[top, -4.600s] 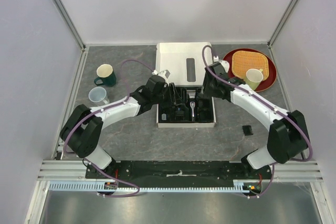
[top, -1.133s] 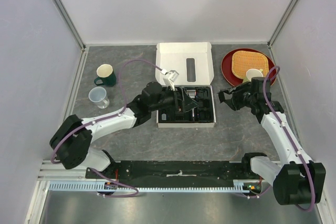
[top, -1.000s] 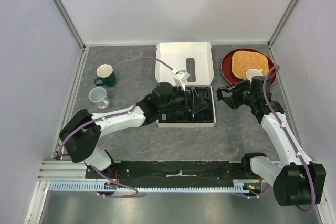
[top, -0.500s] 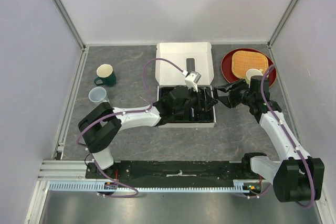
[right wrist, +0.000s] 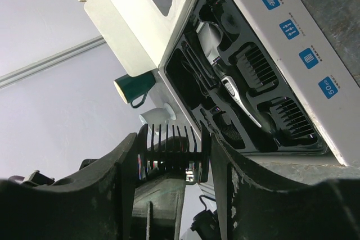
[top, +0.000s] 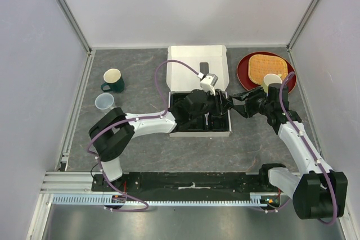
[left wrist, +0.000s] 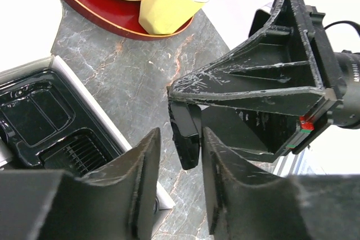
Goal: Sort the hair-cutting tools
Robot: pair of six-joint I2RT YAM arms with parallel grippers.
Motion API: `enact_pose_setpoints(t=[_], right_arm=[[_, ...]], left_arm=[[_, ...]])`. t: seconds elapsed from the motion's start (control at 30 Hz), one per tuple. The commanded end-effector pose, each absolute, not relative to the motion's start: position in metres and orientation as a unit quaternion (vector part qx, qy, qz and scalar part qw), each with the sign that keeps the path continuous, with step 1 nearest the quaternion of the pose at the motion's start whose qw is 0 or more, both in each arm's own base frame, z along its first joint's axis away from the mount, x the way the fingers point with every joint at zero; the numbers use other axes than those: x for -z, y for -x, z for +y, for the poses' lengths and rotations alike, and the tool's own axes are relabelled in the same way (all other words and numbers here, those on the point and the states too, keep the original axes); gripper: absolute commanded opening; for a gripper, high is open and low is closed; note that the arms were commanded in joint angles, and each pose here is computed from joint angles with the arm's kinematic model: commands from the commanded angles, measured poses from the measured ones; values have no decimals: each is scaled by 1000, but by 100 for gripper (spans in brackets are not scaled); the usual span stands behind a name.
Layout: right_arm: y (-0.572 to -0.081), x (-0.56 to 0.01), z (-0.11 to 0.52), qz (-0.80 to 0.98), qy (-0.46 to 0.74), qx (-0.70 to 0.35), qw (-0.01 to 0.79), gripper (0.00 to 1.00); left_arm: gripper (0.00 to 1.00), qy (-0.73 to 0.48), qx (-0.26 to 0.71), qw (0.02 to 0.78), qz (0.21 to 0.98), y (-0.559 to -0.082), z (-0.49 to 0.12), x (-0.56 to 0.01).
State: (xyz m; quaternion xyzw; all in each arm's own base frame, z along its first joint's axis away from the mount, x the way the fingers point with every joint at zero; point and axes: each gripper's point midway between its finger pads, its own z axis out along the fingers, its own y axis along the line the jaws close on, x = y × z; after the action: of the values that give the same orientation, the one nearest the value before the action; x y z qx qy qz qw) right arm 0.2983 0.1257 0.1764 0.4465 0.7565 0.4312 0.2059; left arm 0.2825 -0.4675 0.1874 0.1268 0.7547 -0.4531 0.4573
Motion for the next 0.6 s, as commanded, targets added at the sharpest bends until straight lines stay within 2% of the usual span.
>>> enact_pose_setpoints(t=[0.0,0.17,0.27,0.33,0.37,0.4,0.47,0.5,0.57], right_arm=[[-300,-184,127,748,-445,-443,215,33],[-301,-185,126,748,-445,-441,219,33],[-302,-183,126,749,-444,-440,218,34],[-301,-182,126,753,-439,-438,220,38],[-302,-182,125,762,-423,-432,232,43],[-304,-182,122,765,-419,-425,242,60],[-307,-180,115,777,-409,-400,263,73],[-307,-181,113,781,-403,-394,269,83],[-309,-182,108,787,-397,-379,281,95]], left_arm=[[36,-128,451,480,742,-289,-473,-200],[24,-130,447,480,744,-290,-473,-198],[9,-130,442,481,746,-292,-473,-197],[2,-129,435,480,750,-293,-472,-196],[2,-129,427,477,757,-294,-470,-193],[2,-129,427,477,757,-294,-471,-196],[2,-132,419,468,767,-295,-467,-192],[2,-135,420,462,769,-295,-467,-191],[2,-147,428,443,774,-295,-465,-189]])
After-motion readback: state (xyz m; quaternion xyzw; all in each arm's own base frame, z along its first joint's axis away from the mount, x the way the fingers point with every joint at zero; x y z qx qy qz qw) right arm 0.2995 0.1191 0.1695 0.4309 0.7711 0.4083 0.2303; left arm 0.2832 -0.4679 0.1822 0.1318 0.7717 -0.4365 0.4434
